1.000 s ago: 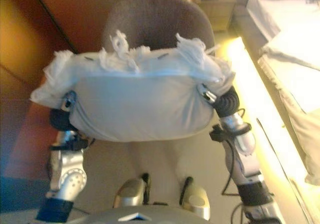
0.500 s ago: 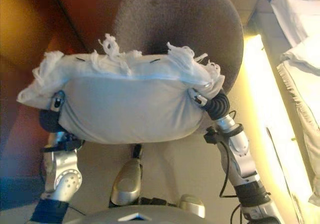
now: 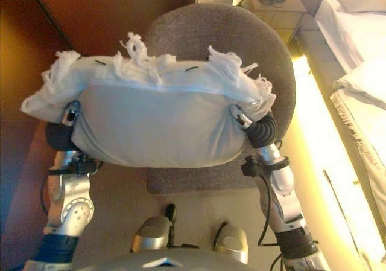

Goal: Pick up the cushion and take it to the sofa

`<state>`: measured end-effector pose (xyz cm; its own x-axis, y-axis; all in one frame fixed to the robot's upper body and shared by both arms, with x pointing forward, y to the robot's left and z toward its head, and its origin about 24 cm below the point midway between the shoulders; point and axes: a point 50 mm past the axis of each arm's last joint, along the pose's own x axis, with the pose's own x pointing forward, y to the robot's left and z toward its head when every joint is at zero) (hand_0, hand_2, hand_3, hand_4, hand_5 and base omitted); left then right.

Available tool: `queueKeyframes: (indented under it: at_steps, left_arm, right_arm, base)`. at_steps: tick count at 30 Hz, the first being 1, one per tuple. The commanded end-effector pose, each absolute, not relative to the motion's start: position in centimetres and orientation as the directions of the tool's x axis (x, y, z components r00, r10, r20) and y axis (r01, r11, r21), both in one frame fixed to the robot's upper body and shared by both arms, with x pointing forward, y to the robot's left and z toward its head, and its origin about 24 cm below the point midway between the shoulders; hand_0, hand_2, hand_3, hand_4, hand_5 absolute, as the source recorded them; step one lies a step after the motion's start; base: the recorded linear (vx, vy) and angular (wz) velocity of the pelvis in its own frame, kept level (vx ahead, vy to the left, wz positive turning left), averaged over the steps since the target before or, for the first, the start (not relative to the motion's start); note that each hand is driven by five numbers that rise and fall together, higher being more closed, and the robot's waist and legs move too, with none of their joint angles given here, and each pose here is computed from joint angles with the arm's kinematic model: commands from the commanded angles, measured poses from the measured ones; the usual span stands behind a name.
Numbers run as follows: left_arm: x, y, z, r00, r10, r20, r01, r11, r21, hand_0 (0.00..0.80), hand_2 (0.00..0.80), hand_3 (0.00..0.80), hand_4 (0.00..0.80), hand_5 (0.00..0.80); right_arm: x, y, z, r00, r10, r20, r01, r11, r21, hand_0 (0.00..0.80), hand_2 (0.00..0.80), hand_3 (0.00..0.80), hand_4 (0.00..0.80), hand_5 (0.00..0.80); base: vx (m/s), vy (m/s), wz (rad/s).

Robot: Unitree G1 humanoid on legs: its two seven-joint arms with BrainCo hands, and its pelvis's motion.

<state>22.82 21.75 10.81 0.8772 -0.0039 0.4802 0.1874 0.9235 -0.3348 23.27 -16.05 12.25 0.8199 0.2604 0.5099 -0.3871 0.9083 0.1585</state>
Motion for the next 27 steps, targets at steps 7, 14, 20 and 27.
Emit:
queueKeyframes:
  at_steps: [7,14,20,27]
  left_arm:
    - [23.1,17.7,12.1,0.837,-0.222,0.500,0.342,0.926,-0.161,0.800,0.800,0.800,0.800,0.800]
    - [23.5,17.6,10.3,0.896,-0.175,0.408,0.277,0.939,-0.206,0.800,0.800,0.800,0.800,0.800]
    - [24.6,16.1,8.7,0.922,-0.212,0.325,0.290,0.933,-0.214,0.800,0.800,0.800,0.800,0.800]
    - [26.0,14.5,6.5,0.951,-0.256,0.173,0.292,0.927,-0.235,0.800,0.800,0.800,0.800,0.800]
  right_arm:
    - [23.9,-15.6,14.7,0.765,0.220,0.605,-0.378,0.914,0.146,0.800,0.800,0.800,0.800,0.800]
    - [24.7,-16.1,12.2,0.857,0.212,0.471,-0.310,0.940,0.142,0.800,0.800,0.800,0.800,0.800]
    - [25.6,-17.0,10.3,0.917,0.127,0.378,-0.200,0.966,0.161,0.800,0.800,0.800,0.800,0.800]
    - [26.1,-17.5,6.7,0.980,0.095,0.177,-0.131,0.971,0.202,0.800,0.800,0.800,0.800,0.800]
  base:
    - [0.247,-0.158,0.12]
    - [0.128,-0.194,-0.16]
    - [0.069,-0.023,-0.02]
    - [0.120,0.044,0.04]
